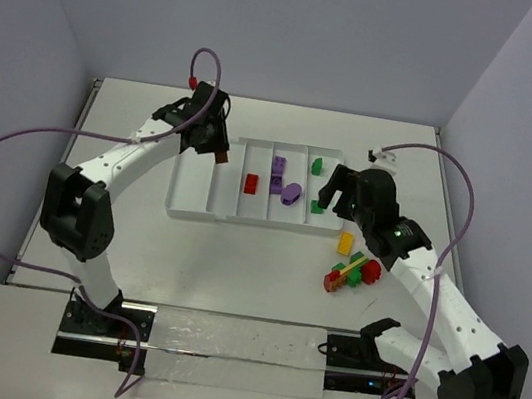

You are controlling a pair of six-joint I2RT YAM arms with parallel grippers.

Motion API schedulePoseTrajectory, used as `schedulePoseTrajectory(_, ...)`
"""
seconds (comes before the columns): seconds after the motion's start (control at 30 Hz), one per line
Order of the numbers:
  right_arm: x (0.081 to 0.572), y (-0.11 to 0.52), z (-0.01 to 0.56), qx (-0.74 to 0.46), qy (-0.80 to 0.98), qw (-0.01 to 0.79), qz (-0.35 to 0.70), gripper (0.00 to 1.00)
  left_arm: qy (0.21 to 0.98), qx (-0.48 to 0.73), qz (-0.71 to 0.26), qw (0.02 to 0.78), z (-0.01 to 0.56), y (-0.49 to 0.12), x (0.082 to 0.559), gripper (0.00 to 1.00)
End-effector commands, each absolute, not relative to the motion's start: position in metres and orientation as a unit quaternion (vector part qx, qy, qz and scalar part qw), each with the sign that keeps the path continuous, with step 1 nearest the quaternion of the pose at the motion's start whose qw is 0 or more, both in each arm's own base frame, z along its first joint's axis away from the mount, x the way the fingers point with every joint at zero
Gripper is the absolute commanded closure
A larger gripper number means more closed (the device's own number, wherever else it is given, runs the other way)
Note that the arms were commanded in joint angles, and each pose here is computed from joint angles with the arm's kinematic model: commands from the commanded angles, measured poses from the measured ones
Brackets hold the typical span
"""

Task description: Sort the legos into containers by color

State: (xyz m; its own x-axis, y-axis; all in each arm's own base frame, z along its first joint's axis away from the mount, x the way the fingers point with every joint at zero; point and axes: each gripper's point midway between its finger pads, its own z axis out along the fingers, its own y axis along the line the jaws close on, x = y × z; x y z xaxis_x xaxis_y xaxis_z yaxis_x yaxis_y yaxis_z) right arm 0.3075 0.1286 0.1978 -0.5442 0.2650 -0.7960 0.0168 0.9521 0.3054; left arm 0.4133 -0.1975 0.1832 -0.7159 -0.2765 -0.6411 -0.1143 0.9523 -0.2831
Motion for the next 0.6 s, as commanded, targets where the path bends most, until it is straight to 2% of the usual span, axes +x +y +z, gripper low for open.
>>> schedulePoseTrajectory(0.0,0.295,0.122,0.209,0.089,0.863,0.477,0.140,0.13,0.926,-0.059,-0.121,0.354,0.181,-0.214,0.421,0.95)
schedulePoseTrajectory(0.3,0.271,0.126,0.208,0.081,0.874,0.451,0.160,0.13,0.940,-0.043,-0.099,0.324,0.130,-0.226,0.431,0.69)
schedulePoseTrajectory(0.4,0.259,0.119,0.197,0.079,0.882,0.440,0.148,0.13,0.943,-0.037,-0.095,0.316,0.120,-0.229,0.434,0.51)
schedulePoseTrajectory(0.5,0.248,0.107,0.184,0.085,0.891,0.428,0.122,0.13,0.947,-0.036,-0.081,0.308,0.112,-0.227,0.435,0.19)
schedulePoseTrajectory(0.53,0.243,0.103,0.181,0.085,0.895,0.423,0.115,0.13,0.948,-0.037,-0.077,0.305,0.109,-0.226,0.434,0.12)
schedulePoseTrajectory(0.57,0.238,0.099,0.179,0.085,0.897,0.420,0.109,0.13,0.948,-0.037,-0.078,0.307,0.111,-0.226,0.434,0.09)
